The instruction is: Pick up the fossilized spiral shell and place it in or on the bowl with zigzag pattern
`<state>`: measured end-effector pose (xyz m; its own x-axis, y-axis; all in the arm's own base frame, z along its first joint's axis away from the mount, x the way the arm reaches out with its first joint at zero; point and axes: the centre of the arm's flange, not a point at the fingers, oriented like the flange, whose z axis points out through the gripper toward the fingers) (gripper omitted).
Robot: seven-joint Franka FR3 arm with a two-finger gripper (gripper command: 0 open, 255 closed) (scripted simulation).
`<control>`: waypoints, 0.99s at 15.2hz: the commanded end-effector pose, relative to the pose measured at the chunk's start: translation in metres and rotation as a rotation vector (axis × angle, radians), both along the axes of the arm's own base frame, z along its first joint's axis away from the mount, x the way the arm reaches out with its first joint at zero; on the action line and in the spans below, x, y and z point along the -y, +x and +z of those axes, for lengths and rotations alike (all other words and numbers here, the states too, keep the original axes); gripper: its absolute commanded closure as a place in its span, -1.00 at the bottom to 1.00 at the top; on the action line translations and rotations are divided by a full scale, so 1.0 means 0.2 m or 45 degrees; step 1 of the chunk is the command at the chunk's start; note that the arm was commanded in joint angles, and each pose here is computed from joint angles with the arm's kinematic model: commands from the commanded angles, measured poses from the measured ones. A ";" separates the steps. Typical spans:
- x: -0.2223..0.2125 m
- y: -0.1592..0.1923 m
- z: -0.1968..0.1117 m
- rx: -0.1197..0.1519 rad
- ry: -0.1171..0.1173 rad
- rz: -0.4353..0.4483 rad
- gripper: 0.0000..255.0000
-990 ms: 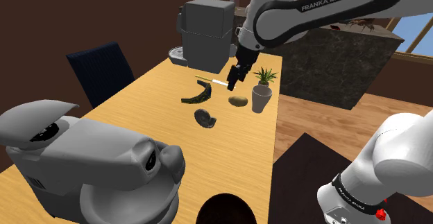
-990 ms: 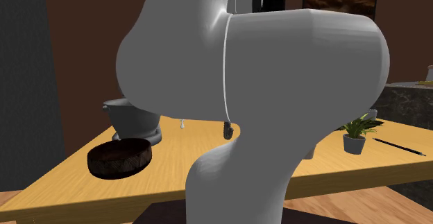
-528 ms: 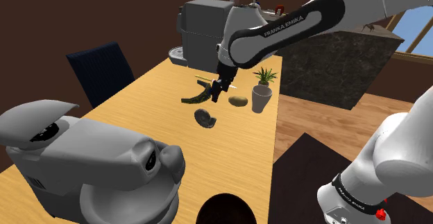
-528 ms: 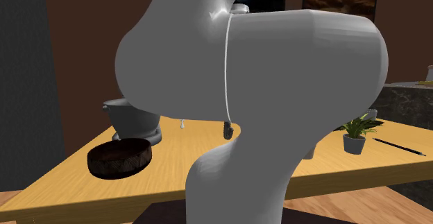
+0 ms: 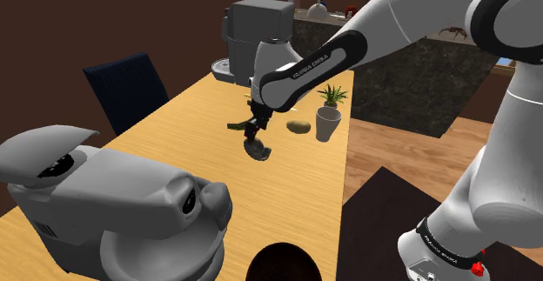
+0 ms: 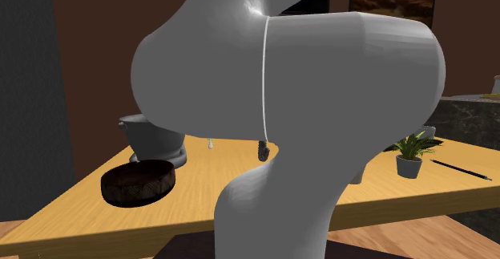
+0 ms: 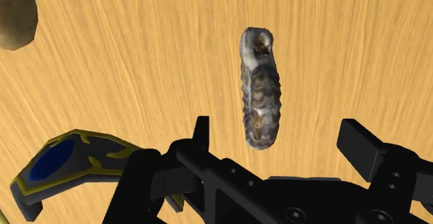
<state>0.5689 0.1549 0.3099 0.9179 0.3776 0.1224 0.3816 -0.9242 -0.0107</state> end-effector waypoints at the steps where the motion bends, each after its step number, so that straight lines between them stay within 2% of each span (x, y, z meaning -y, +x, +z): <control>1: -0.02 0.02 -0.05 0.000 -0.003 0.005 -1.00; 7: -0.03 0.04 -0.22 0.000 -0.003 0.005 -1.00; 15: -0.03 0.04 -0.22 0.000 -0.003 0.005 -1.00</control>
